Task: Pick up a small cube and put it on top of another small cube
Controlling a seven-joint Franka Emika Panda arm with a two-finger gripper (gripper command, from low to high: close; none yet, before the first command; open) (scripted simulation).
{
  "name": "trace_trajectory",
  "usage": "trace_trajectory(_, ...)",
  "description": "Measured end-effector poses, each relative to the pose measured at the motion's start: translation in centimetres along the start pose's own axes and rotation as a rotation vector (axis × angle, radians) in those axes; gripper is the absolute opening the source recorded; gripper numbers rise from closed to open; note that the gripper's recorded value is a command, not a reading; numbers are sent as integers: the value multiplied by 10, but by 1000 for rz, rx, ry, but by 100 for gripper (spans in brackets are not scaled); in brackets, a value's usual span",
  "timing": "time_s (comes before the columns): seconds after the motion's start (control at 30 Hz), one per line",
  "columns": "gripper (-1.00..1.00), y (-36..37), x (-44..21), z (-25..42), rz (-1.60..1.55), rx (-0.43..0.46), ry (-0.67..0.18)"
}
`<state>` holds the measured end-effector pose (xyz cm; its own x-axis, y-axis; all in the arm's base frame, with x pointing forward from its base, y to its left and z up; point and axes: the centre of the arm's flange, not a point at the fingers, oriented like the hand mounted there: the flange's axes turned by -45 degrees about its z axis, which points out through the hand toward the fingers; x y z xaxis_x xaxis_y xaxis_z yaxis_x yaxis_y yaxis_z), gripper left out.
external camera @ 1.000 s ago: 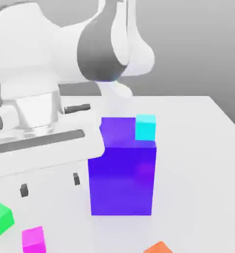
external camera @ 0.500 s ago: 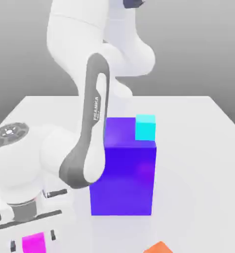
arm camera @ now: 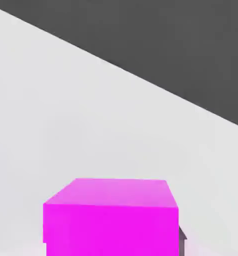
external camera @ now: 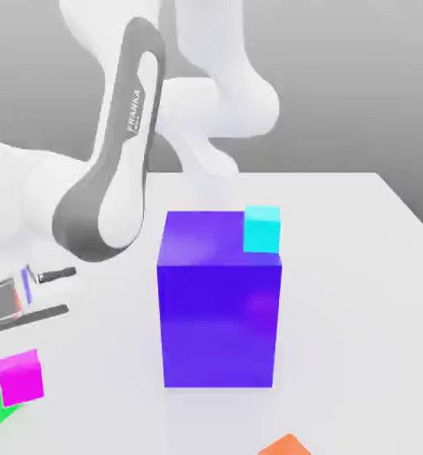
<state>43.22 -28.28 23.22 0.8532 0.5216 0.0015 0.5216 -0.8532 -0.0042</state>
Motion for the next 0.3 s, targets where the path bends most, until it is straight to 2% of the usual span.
trace_trajectory(0.07, -100, 8, -21, -1, -45, -2, -1)
trace_trajectory(0.17, -100, 11, -27, 34, -58, -3, -2)
trace_trajectory(0.2, 100, 11, -28, 46, -59, -3, -2)
trace_trajectory(0.3, 100, 11, -28, 46, -59, -3, -2)
